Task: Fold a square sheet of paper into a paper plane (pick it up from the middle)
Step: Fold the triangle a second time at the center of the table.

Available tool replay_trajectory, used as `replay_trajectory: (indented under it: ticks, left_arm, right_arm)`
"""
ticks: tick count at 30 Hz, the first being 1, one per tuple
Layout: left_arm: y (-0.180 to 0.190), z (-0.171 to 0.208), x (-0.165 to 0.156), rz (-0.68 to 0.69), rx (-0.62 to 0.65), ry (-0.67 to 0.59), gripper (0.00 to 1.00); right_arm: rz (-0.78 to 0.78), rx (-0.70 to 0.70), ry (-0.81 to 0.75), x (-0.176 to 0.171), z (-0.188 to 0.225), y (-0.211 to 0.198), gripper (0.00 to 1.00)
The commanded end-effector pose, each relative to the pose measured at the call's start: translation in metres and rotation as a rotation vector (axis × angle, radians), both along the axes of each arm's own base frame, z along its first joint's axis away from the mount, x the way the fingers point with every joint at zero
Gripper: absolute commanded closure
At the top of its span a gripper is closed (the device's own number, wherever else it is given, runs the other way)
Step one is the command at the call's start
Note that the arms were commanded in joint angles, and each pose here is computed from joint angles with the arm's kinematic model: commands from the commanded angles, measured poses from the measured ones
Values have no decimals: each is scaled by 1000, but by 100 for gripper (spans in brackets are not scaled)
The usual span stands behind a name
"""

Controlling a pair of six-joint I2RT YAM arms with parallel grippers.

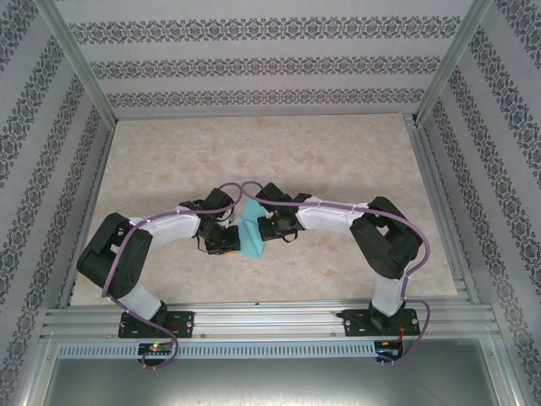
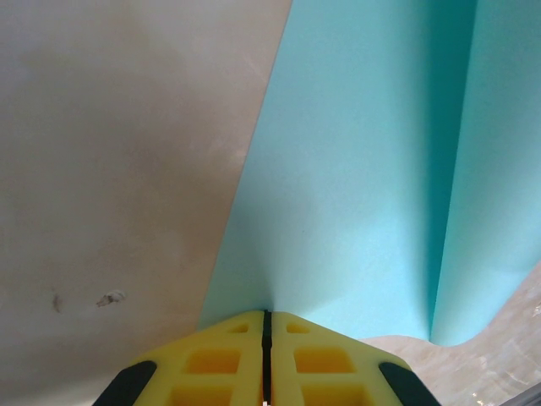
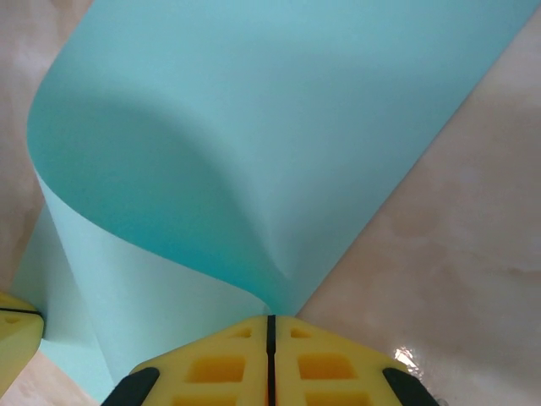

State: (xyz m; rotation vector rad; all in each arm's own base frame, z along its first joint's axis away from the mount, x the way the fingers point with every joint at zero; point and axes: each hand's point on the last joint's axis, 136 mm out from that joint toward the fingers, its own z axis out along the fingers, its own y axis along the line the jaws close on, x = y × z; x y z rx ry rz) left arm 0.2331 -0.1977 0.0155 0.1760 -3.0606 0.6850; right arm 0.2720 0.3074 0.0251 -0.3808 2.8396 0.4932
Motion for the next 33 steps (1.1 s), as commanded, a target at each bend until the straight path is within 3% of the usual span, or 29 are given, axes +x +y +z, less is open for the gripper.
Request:
replay_trajectory:
  ticks: [1,33]
  left_arm:
    - [5,-12,-9,-25,61,25,89]
    - [5,-15,-11,-30,63,27,89]
  right_arm:
    - [-11,-9,-9,1,3,4,92]
    - [-11,-45,33,1,-16,4,91]
